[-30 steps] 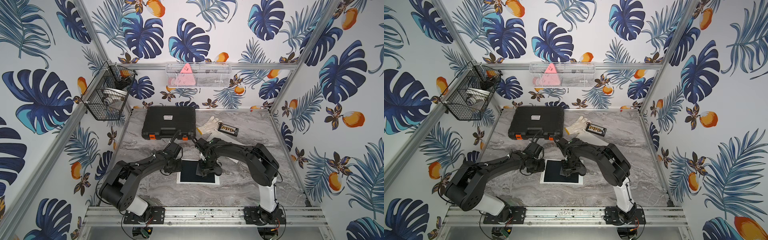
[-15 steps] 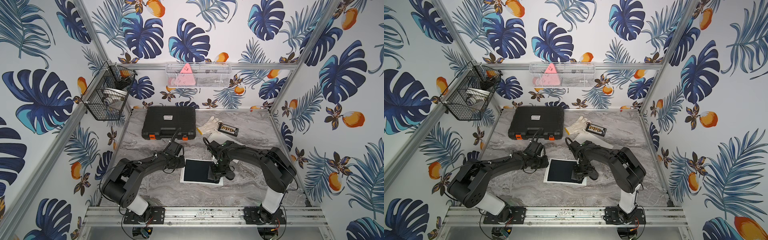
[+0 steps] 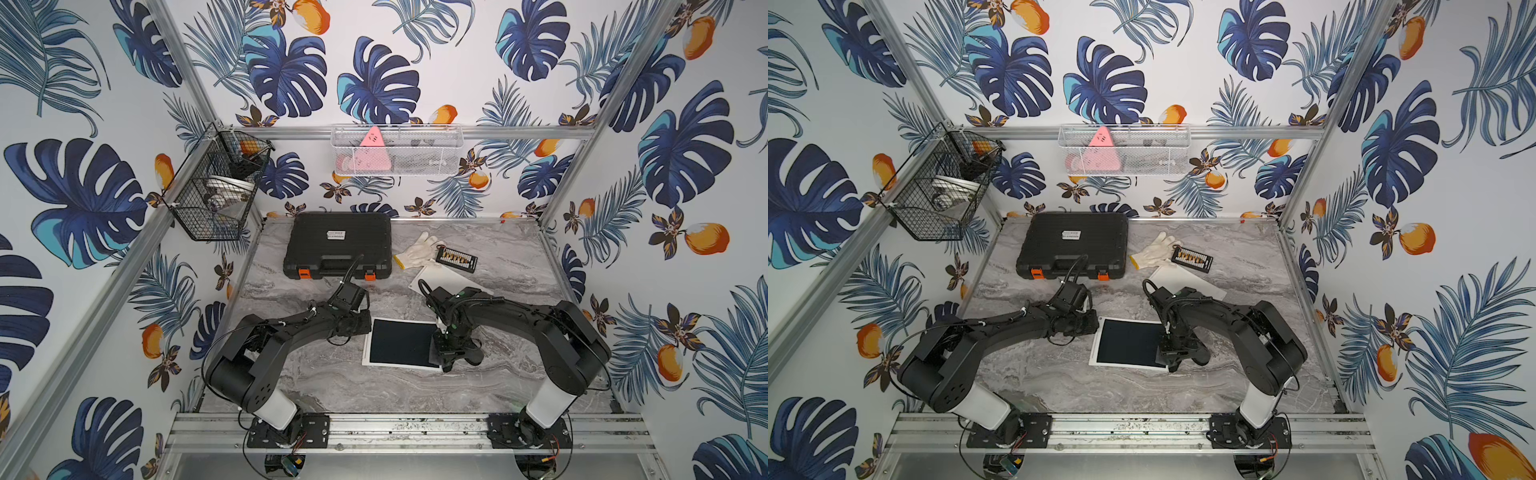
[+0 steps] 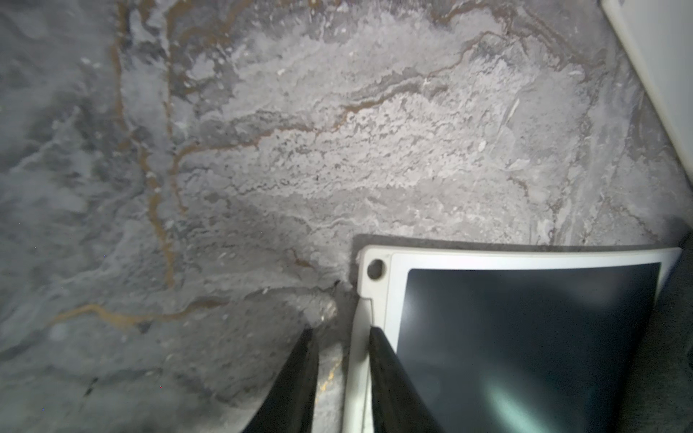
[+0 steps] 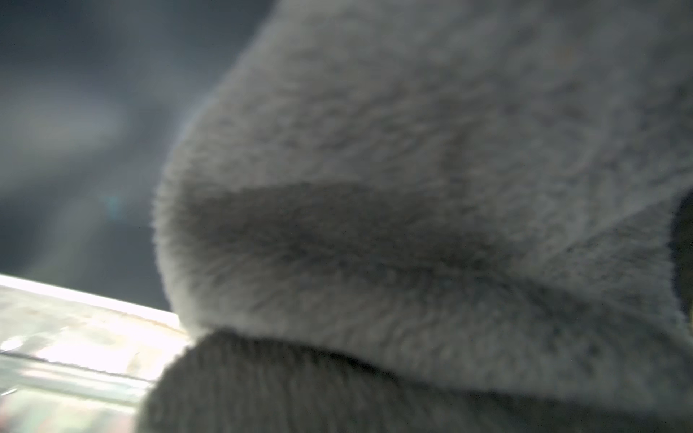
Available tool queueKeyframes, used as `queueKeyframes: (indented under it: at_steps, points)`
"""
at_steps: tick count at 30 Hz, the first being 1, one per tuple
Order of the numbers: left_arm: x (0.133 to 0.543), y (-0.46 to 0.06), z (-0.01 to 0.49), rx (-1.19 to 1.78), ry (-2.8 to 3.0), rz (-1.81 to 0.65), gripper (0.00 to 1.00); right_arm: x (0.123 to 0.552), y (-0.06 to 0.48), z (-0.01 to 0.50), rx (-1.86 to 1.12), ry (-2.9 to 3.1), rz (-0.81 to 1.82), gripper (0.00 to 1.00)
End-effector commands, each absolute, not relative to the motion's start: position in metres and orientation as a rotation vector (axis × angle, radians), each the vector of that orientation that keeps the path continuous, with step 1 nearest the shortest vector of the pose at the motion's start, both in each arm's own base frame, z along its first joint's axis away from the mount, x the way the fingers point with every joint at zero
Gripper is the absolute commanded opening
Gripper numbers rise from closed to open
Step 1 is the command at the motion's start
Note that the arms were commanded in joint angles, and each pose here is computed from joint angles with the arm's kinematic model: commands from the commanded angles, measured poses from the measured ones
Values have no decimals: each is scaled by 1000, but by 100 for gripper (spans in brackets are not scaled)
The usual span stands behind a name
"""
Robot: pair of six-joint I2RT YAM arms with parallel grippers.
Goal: Wipe the drawing tablet
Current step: Wipe the dirt from the drawing tablet.
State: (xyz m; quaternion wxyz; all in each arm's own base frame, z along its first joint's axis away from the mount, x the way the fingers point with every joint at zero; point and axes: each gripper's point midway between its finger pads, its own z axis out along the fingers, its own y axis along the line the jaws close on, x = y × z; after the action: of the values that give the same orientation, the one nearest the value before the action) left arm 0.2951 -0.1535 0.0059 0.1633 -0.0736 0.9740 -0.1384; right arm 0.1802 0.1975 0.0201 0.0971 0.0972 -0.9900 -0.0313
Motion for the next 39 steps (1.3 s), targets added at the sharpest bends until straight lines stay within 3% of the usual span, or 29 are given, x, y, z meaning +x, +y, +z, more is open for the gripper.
queueKeyframes:
  at_steps: [1,17,27,39]
  points:
    - [199,-101,-34,-262,3176,-14,30,184,213,16,287,-2945,-92,0]
    - [196,-106,-1,-188,3144,-13,30,232,222,57,219,-3074,-164,0]
    - [188,-110,-15,-206,3169,-47,29,252,237,37,234,-3060,-150,0]
    - [179,-110,-30,-238,3183,-69,27,248,336,19,363,-2956,-419,0]
